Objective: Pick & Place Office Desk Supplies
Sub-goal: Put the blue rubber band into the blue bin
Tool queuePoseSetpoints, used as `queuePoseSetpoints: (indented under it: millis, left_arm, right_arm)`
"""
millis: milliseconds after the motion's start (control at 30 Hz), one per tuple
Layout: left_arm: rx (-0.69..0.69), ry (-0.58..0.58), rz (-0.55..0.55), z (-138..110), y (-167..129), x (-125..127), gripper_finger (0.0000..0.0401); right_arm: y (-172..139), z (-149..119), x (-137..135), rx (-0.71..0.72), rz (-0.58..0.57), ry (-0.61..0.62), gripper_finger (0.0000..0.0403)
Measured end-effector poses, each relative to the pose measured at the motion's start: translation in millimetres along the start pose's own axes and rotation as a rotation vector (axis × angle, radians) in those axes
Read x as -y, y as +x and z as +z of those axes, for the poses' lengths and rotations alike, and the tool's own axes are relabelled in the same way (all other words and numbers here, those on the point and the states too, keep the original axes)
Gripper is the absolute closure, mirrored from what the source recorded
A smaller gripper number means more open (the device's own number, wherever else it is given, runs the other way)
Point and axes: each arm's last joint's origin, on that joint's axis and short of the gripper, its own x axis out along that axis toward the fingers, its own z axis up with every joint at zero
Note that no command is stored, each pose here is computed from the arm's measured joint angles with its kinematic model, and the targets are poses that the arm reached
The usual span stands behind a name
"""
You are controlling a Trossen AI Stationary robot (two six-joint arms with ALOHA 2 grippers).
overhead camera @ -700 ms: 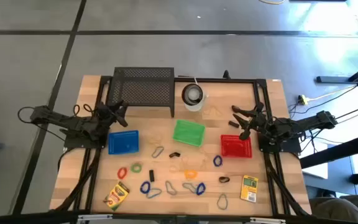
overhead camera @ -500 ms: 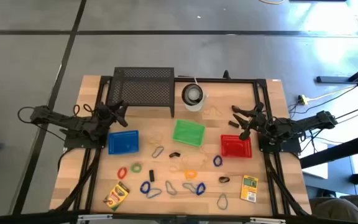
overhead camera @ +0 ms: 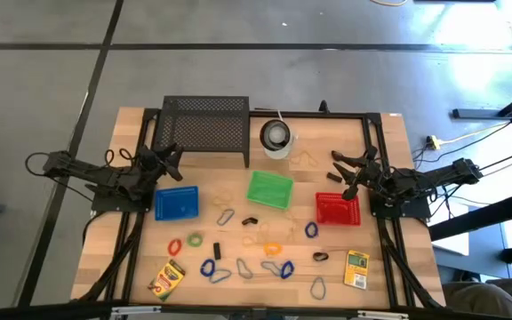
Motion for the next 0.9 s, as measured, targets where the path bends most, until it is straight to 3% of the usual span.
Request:
queuePoseSetpoints:
  millis: [900]
  left_arm:
    - [-0.002,0.0,-0.004,-0.1,0.0,0.1,0.0232]
  right_arm:
    - [0.0,0.0,0.0,0.0,0.0,-0.001,0.028]
